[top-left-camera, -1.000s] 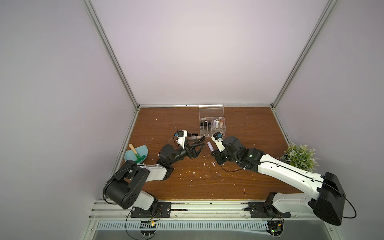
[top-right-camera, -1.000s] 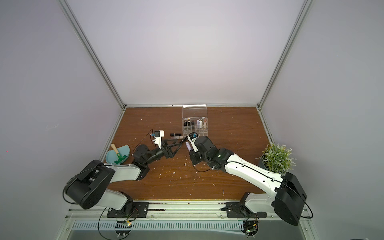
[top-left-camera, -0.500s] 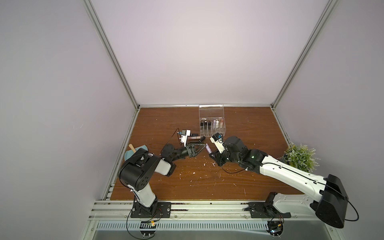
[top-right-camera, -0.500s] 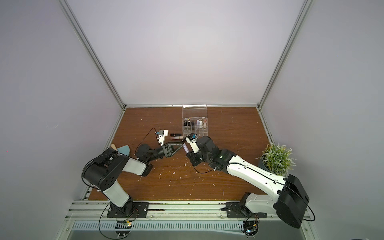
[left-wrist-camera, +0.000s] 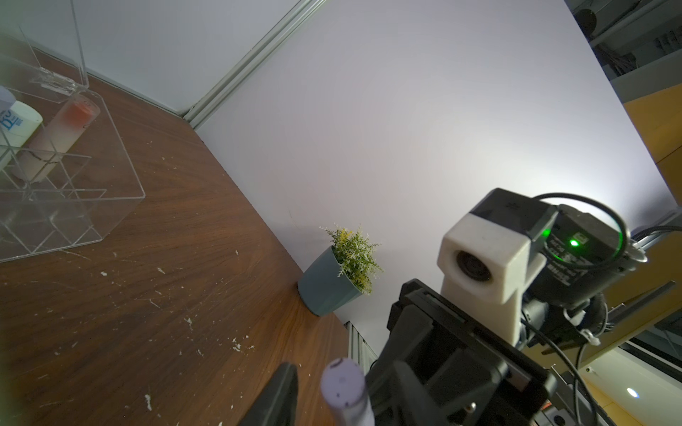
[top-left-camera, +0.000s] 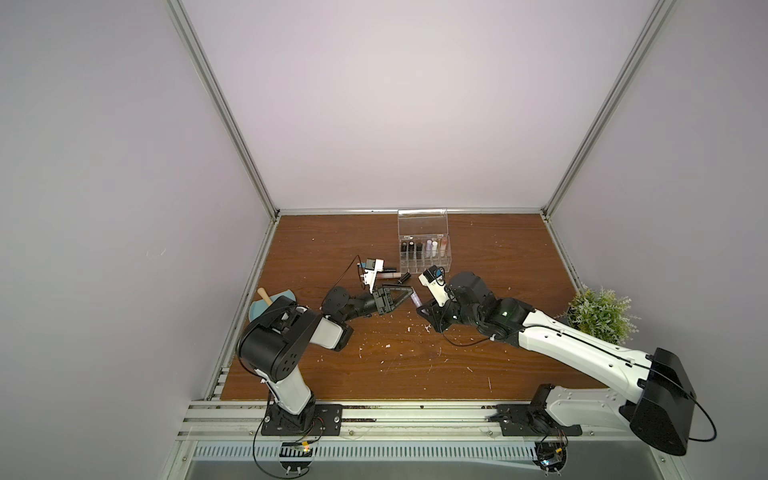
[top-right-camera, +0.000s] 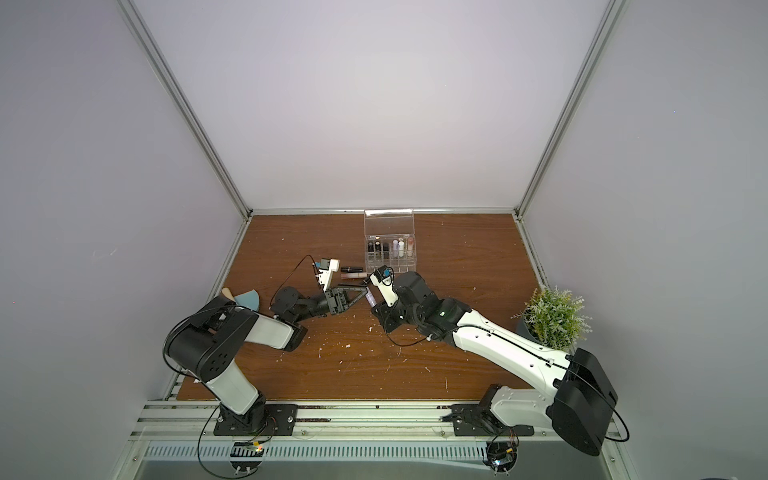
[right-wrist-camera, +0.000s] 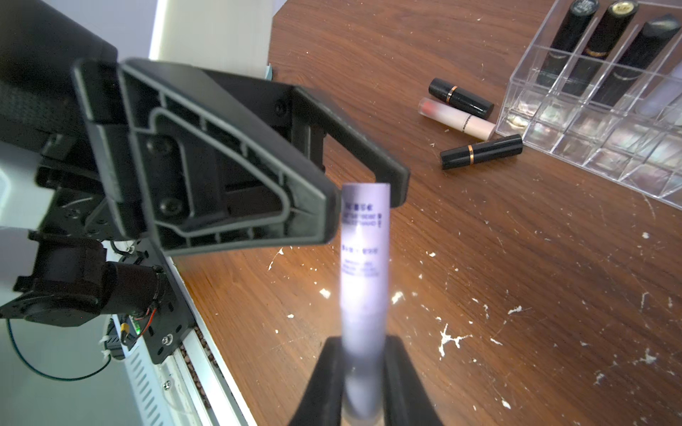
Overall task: Arrange the lipsticks in the organizer
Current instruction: Pick up the lipstick at the center of the board.
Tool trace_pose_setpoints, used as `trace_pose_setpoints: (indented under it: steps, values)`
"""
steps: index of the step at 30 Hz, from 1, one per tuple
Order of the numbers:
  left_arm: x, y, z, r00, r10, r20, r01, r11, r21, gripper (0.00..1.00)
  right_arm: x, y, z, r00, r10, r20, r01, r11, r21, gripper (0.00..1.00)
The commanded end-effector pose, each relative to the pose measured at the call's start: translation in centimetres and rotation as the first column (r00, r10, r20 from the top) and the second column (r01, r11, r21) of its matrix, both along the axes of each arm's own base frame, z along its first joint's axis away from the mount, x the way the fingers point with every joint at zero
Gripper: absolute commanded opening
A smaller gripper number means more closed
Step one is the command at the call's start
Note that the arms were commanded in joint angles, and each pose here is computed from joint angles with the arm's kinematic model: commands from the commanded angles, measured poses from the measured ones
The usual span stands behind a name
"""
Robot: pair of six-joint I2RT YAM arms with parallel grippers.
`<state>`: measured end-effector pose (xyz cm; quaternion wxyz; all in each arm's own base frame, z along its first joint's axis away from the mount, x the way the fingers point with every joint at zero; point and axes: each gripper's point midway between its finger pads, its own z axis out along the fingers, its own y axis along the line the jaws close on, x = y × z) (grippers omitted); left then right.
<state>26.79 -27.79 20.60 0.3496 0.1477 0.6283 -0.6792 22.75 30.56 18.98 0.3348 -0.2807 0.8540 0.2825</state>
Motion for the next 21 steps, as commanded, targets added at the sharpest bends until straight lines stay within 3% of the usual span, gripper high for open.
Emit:
trace_pose_setpoints:
  steps: [1,8,21]
  values:
    - [-1.88,0.17,4.23,0.975,-0.021,0.223,0.041,0.995,-0.086,0.44,0.54,0.89,2.18,0.999,0.01,0.04,-0.013,0.998,0.056,0.08]
    - [-1.93,-0.19,4.15,0.973,-0.024,0.23,0.041,0.997,-0.068,0.43,0.9,1.21,2.5,0.999,0.011,0.047,-0.013,0.999,0.051,0.07]
    - [-1.89,-0.3,4.05,0.973,-0.028,0.23,0.043,0.997,-0.059,0.11,1.2,1.03,2.87,0.998,0.004,0.06,-0.007,0.999,0.038,0.08]
